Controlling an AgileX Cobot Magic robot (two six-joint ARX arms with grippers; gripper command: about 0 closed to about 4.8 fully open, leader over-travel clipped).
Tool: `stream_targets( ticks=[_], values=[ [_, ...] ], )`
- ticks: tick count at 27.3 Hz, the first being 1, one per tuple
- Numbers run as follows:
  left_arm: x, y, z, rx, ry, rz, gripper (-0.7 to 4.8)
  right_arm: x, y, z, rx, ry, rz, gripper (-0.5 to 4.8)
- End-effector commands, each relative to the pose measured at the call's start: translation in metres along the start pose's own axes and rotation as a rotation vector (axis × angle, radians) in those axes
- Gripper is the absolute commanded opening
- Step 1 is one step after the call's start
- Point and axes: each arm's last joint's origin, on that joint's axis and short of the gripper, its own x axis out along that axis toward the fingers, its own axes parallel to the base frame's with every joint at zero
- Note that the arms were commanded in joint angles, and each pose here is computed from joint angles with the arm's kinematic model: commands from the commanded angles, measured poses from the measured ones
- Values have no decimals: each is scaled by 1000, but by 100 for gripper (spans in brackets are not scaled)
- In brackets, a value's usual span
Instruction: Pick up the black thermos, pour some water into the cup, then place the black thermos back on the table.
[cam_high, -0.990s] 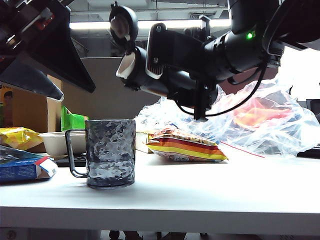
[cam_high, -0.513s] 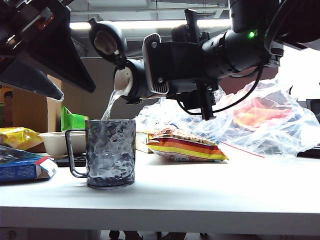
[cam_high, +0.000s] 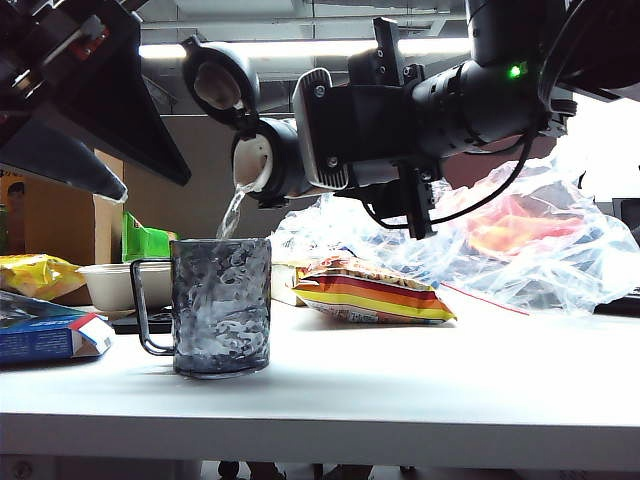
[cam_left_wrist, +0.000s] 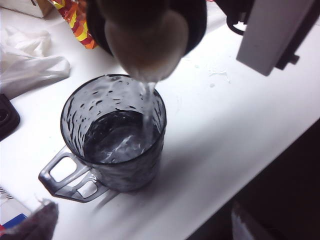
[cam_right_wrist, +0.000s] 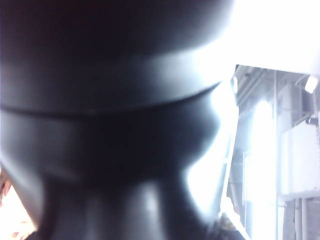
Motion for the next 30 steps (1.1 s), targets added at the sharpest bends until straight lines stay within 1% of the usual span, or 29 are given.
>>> stream_targets(
  ticks=[1,4,6,8,12,19,30],
  values=[
    [-1,0,2,-3,-19,2,479,3,-19,-3,-10,22,-106,193],
    [-1,0,2,-3,-18,2,479,7,-26,-7,-11,51,-127,193],
    [-1,0,2,-3,-19,2,479,8,-27,-8,-11,59,-126,193],
    [-1,0,2,-3,-18,2,479,9,-26,-8,-8,62,-106,193],
    [-1,0,2,-3,-18,2,479,9,-24,-8,-8,66,-100,193],
    [-1,0,2,-3,-18,2,479,9,-24,-8,-30,69,-99,192],
    [-1,0,2,-3,-18,2,479,9,-24,-8,-30,69,-99,193]
  ],
)
